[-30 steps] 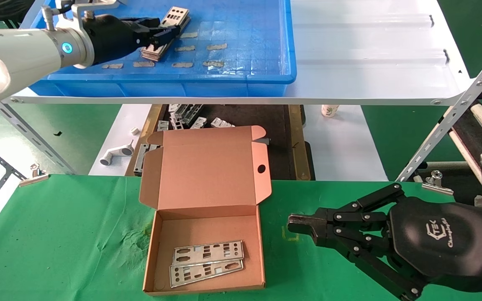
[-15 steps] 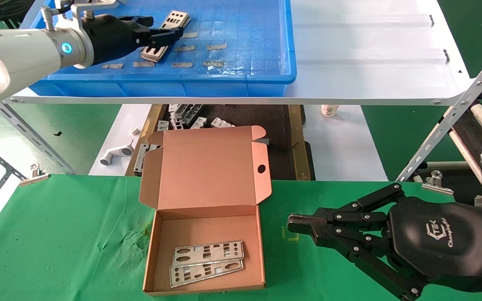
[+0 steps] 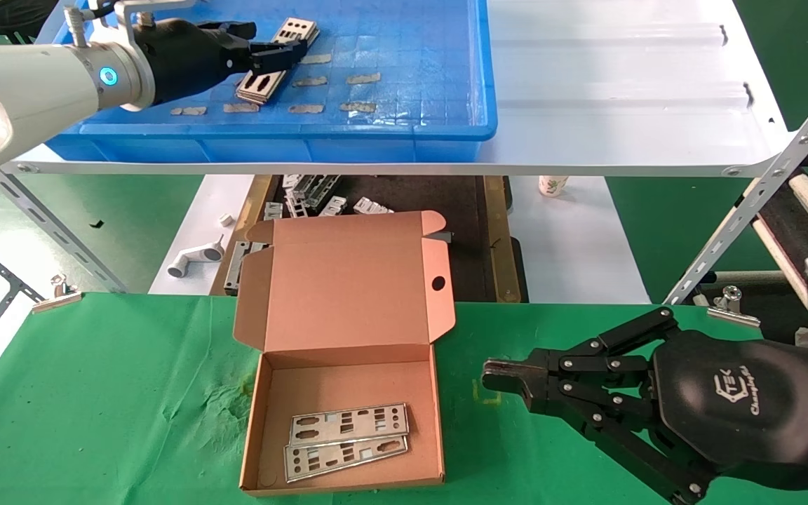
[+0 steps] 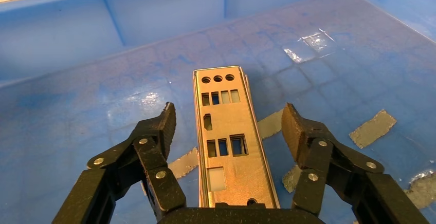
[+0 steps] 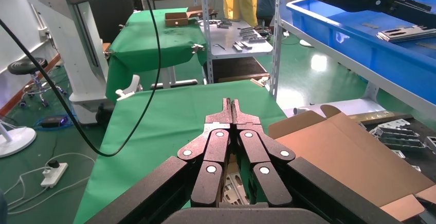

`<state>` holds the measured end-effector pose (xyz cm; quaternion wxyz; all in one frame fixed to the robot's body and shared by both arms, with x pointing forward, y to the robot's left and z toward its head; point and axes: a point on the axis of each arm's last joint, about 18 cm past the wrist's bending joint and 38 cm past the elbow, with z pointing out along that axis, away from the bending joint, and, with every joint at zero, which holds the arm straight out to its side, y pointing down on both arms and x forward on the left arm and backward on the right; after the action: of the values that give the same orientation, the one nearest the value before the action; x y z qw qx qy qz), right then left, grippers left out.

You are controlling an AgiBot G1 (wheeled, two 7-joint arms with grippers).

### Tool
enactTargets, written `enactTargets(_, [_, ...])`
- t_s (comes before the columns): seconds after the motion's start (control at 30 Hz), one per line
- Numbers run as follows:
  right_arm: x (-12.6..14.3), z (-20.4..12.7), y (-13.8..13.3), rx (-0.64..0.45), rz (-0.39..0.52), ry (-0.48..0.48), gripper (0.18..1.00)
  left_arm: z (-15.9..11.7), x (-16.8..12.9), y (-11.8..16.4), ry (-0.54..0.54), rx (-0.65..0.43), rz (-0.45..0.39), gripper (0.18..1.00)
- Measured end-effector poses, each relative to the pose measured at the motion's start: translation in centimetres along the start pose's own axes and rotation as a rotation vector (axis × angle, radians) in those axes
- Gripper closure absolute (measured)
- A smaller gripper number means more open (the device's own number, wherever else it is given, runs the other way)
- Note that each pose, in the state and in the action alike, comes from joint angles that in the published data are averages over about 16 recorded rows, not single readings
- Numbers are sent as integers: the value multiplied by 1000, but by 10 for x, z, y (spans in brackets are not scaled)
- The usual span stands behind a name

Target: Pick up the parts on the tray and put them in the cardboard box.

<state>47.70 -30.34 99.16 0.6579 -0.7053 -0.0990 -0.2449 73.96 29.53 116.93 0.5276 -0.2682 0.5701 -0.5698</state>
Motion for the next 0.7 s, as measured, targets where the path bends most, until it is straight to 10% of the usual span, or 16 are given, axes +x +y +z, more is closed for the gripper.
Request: enactTargets(0.7, [0,0,0,0,0,0,988,1,2,3,4,-7,-4,740])
